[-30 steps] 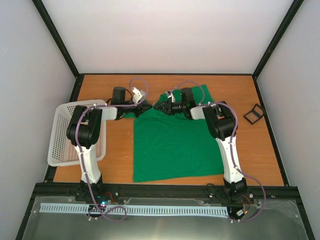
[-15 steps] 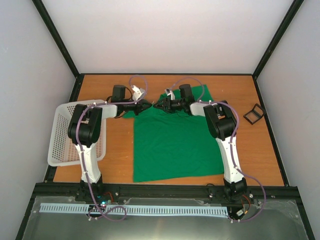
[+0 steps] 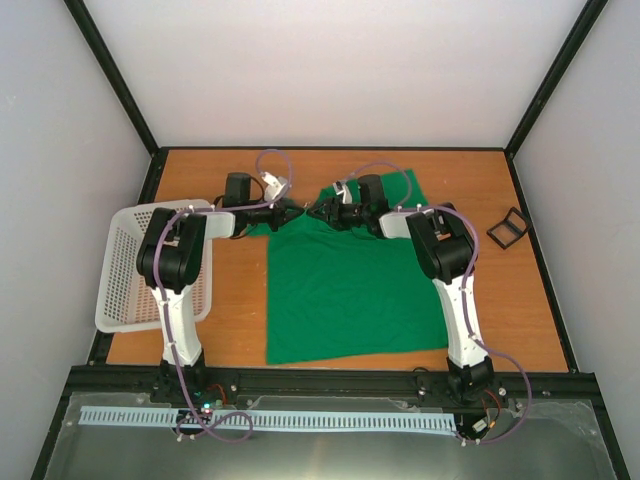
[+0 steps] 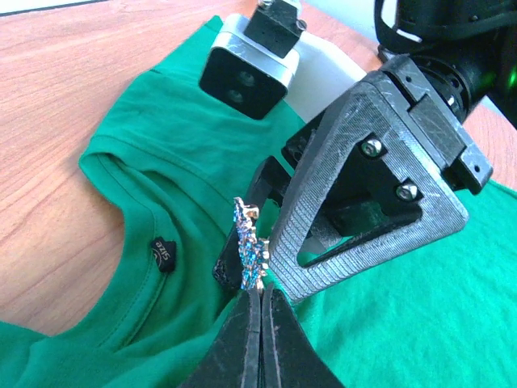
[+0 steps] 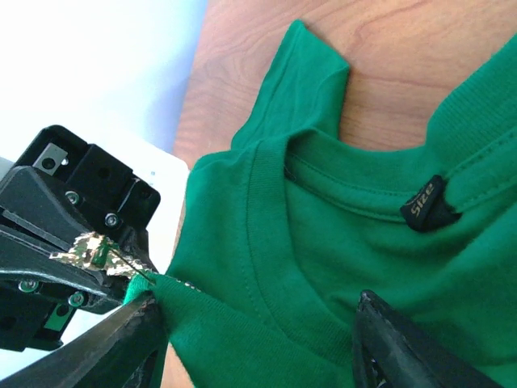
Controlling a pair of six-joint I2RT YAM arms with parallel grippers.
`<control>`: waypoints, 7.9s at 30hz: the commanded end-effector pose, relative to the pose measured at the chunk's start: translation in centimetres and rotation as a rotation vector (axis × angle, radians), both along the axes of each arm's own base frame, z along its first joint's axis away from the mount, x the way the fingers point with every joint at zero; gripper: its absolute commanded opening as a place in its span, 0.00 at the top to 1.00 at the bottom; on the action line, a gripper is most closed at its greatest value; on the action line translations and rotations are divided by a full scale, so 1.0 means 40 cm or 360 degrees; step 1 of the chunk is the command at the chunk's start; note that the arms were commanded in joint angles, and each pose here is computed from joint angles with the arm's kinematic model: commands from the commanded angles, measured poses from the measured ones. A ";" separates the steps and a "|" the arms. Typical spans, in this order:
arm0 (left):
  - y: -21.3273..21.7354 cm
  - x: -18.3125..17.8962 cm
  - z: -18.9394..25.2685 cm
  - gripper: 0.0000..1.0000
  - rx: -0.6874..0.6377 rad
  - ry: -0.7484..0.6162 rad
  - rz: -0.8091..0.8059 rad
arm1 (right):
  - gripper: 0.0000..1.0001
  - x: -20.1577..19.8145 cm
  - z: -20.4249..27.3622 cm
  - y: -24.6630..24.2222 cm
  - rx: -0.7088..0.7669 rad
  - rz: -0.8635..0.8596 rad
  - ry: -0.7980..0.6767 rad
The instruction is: Pin the brooch onto the clothing
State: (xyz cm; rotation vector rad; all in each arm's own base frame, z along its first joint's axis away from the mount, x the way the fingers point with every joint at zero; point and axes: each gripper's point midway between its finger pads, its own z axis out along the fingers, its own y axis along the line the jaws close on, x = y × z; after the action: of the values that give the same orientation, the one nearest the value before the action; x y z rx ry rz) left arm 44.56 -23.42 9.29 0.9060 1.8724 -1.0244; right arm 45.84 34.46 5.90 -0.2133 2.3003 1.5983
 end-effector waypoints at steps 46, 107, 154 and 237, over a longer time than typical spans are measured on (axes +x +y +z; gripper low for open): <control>-0.035 -0.063 -0.020 0.99 -0.0180 0.0316 -0.0194 | 0.56 -0.134 0.048 -0.048 0.0146 0.0274 -0.0611; -0.035 -0.119 0.058 0.99 -0.0181 -0.0004 -0.0289 | 0.65 -0.092 -0.005 -0.010 0.0216 0.0131 -0.0298; -0.011 -0.067 0.040 0.99 0.0024 -0.0104 0.0209 | 0.64 0.019 0.033 -0.116 -0.0182 -0.0753 -0.0196; 0.286 0.230 -0.084 0.21 0.0842 0.0514 0.1190 | 0.29 0.300 -0.023 -0.548 -0.1578 -0.0101 -0.0528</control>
State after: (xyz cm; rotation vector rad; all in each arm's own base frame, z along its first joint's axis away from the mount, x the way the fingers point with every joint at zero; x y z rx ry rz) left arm 52.42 -14.27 6.96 0.2879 2.4554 -0.3138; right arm 57.39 13.02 5.87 -0.5396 2.5095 0.3015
